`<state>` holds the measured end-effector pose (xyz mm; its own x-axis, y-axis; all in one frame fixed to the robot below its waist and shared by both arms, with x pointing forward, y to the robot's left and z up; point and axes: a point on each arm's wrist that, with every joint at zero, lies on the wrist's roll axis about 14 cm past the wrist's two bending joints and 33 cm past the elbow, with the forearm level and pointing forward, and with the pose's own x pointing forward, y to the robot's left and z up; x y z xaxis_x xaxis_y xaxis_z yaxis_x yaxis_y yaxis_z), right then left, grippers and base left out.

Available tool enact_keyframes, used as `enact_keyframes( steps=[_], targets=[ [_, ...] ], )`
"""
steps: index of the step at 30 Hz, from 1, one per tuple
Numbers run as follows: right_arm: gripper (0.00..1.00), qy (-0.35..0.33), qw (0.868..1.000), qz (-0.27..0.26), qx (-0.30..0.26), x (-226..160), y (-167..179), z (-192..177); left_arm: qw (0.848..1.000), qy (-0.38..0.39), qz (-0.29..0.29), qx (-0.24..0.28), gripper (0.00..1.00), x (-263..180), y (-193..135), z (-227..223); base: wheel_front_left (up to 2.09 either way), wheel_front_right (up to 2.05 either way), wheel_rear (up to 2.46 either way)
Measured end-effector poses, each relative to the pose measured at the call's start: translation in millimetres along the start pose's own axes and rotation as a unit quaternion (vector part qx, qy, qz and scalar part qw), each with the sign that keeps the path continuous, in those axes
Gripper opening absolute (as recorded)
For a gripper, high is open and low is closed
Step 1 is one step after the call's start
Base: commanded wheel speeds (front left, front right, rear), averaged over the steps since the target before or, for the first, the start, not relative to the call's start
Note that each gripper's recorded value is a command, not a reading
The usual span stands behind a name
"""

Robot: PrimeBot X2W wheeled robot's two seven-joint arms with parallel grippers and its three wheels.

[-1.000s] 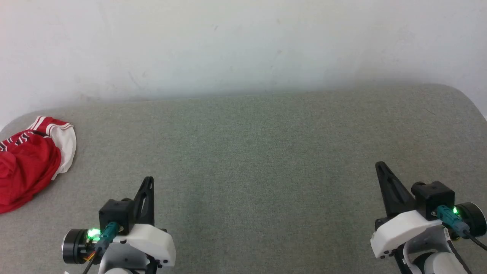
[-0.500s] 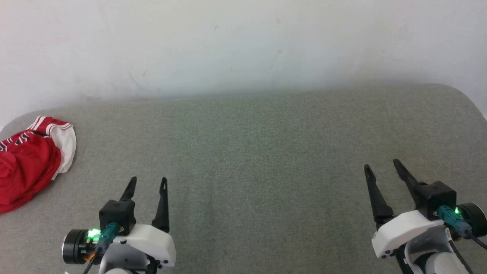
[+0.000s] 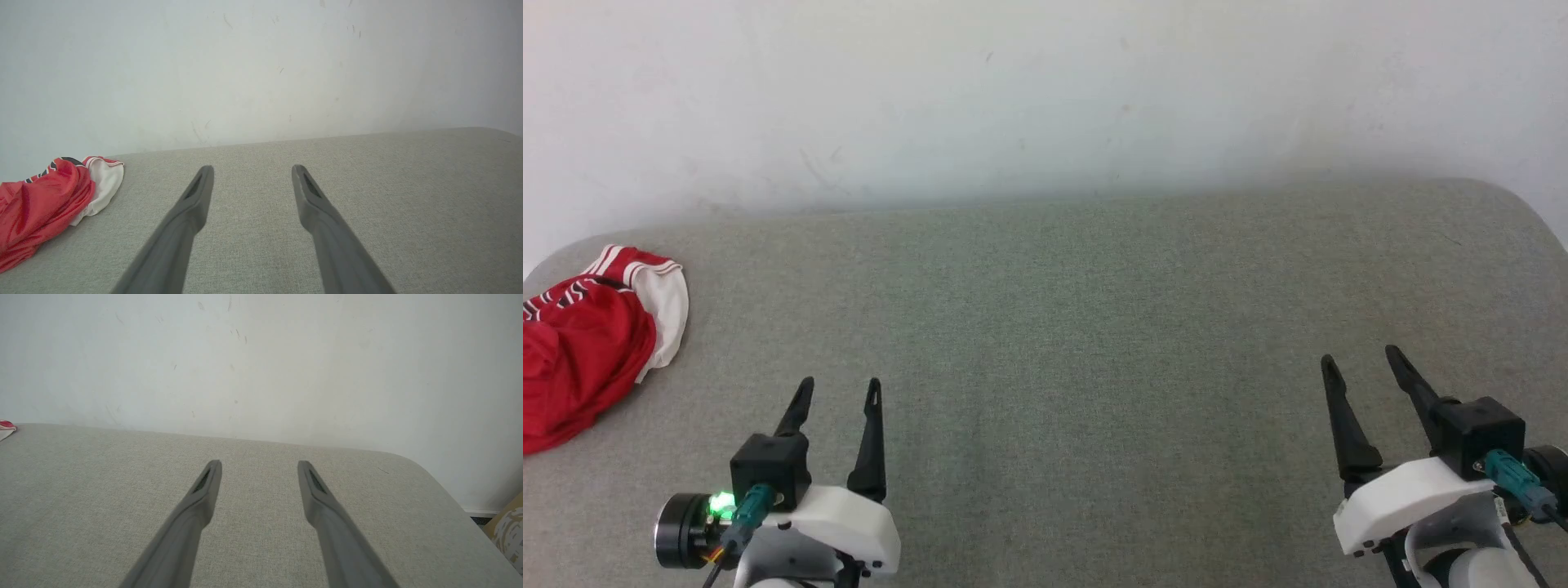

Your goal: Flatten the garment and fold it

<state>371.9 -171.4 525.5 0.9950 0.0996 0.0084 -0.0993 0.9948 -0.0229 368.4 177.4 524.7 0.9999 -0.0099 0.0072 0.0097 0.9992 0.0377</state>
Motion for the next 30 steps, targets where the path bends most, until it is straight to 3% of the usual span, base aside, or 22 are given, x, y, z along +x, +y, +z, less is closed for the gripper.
enact_keyframes(
  steps=[30],
  targets=[
    [1.0,-0.015,0.999,0.049,0.01,25,32,-3,0.998,-0.016,0.064,-0.02,1.0,-27,40,-1,0.0,0.0,0.0]
  ],
)
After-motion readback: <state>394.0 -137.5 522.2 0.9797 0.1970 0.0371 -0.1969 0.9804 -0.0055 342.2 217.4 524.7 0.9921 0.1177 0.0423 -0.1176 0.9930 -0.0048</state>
